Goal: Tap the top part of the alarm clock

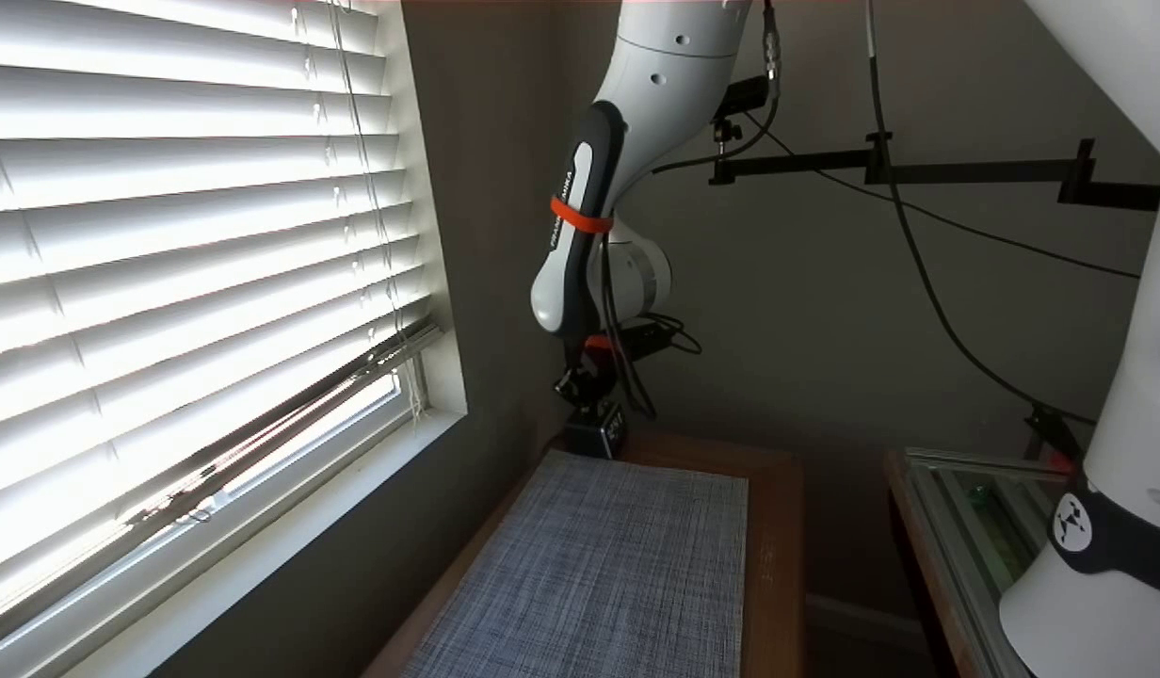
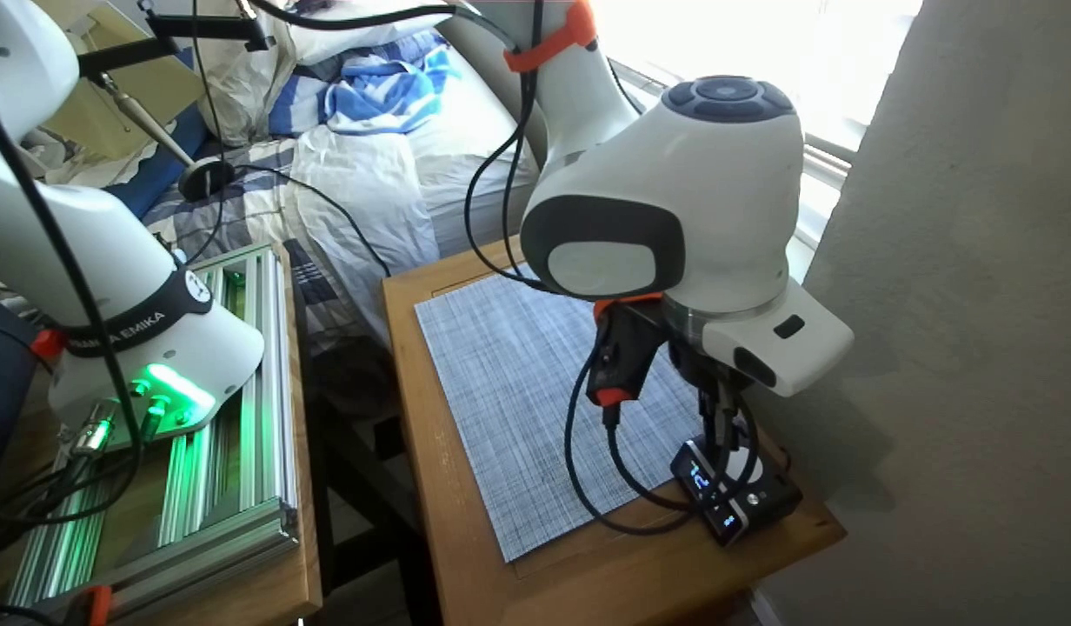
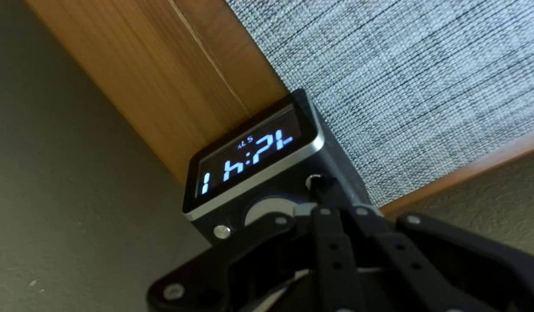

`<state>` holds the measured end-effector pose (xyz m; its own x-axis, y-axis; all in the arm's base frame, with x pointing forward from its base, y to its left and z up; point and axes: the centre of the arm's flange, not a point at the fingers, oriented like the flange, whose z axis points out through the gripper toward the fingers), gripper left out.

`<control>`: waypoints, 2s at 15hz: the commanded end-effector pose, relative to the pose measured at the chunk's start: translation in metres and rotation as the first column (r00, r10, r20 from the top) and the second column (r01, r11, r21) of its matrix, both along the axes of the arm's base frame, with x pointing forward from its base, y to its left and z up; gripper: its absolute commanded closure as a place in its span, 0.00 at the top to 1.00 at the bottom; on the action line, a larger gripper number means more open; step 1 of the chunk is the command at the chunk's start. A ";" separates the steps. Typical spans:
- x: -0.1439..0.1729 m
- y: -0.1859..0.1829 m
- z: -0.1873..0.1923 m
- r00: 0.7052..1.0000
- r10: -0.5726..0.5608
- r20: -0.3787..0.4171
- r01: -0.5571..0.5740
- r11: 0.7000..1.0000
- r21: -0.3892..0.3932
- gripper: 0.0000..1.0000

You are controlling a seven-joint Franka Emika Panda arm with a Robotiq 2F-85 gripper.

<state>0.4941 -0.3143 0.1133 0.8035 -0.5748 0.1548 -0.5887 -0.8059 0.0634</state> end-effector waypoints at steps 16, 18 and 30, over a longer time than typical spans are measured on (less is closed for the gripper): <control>0.001 -0.007 -0.008 0.999 -0.027 0.022 0.027 1.000 -0.008 0.00; 0.001 -0.007 -0.008 0.999 -0.027 0.023 0.027 1.000 -0.009 0.00; 0.001 -0.011 -0.021 0.999 -0.034 0.005 0.034 0.999 -0.009 0.00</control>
<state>0.4919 -0.3158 0.1092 0.8025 -0.5767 0.1531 -0.5907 -0.8041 0.0670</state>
